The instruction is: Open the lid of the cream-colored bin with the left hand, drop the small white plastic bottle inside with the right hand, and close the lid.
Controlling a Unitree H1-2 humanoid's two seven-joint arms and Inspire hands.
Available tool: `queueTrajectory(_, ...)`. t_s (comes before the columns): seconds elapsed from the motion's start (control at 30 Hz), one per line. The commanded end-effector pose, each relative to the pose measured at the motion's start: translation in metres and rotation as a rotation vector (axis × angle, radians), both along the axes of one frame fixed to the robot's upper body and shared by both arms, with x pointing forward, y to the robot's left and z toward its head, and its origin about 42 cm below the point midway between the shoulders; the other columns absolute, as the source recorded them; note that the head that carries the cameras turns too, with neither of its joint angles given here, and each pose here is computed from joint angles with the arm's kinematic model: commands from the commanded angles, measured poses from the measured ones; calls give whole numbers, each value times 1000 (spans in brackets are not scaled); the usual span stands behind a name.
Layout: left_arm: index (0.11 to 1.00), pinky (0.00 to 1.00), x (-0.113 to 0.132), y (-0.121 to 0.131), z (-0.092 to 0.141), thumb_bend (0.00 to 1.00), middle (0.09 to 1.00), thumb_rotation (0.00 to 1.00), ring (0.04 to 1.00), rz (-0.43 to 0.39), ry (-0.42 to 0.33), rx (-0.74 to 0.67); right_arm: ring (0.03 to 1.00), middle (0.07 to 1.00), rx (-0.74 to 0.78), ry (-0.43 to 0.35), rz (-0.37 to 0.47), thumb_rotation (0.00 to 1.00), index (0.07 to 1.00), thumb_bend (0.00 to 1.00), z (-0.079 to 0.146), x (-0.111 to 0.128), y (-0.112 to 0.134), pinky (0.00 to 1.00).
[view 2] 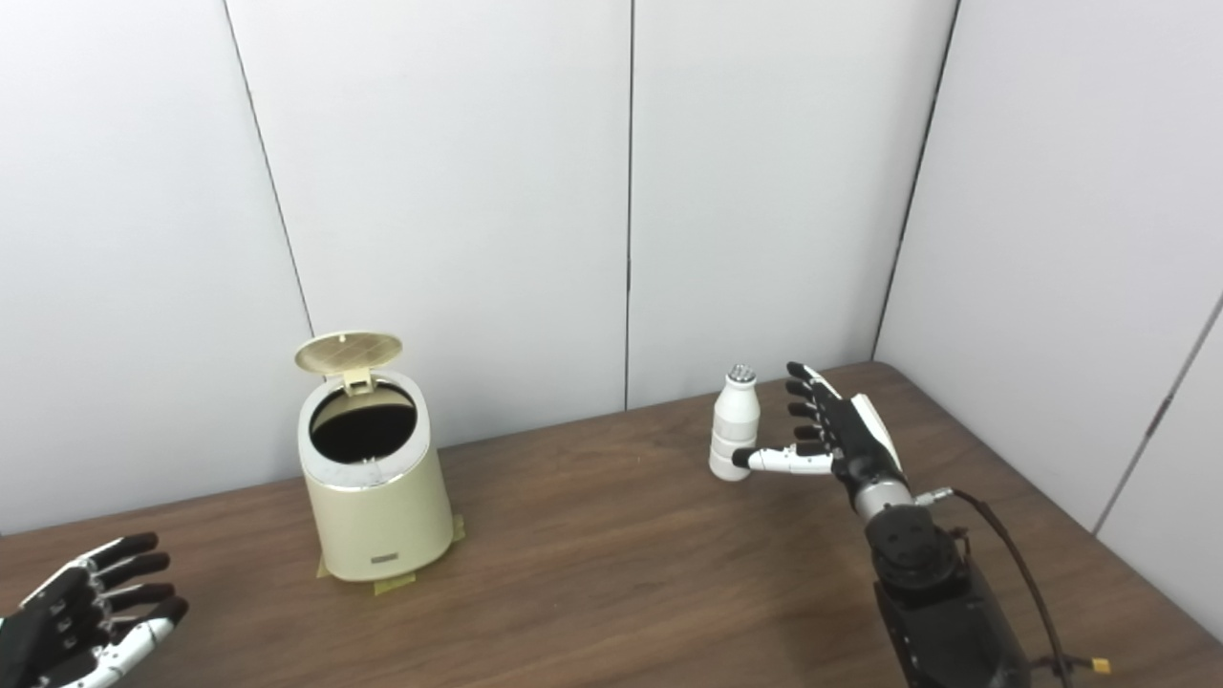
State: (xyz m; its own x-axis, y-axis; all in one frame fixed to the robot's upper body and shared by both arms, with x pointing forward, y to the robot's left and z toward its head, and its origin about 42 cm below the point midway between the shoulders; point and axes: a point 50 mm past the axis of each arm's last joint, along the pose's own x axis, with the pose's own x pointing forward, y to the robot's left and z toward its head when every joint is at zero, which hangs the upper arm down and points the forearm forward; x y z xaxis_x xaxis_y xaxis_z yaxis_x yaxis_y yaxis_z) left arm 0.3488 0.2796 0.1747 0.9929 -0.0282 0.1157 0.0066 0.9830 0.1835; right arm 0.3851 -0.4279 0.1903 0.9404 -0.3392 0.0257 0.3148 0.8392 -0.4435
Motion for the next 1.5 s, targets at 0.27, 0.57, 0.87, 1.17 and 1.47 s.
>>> queueTrajectory(0.27, 785, 551, 6, -3, 22, 539, 743, 0, 681, -15, -81, 3, 848, 893, -13, -112, 31, 178, 900, 789, 30, 25, 3, 772)
queueTrajectory(0.57, 795, 547, 5, -3, 23, 535, 742, 0, 673, -20, -79, 6, 852, 892, -24, -112, 58, 178, 876, 809, 37, 33, 12, 777)
queueTrajectory(0.87, 792, 547, 5, -4, 25, 531, 739, 0, 672, -25, -81, 8, 820, 861, -68, -100, 68, 225, 865, 845, 37, 40, 18, 757)
queueTrajectory(1.17, 798, 548, 4, -3, 27, 500, 747, 0, 672, -35, -82, -6, 725, 791, -112, -101, 63, 159, 813, 824, 36, 42, 19, 643)
queueTrajectory(1.47, 790, 540, 4, -1, 26, 493, 737, 0, 666, -36, -73, -2, 661, 775, -104, -88, 57, 56, 792, 809, 35, 39, 20, 574)
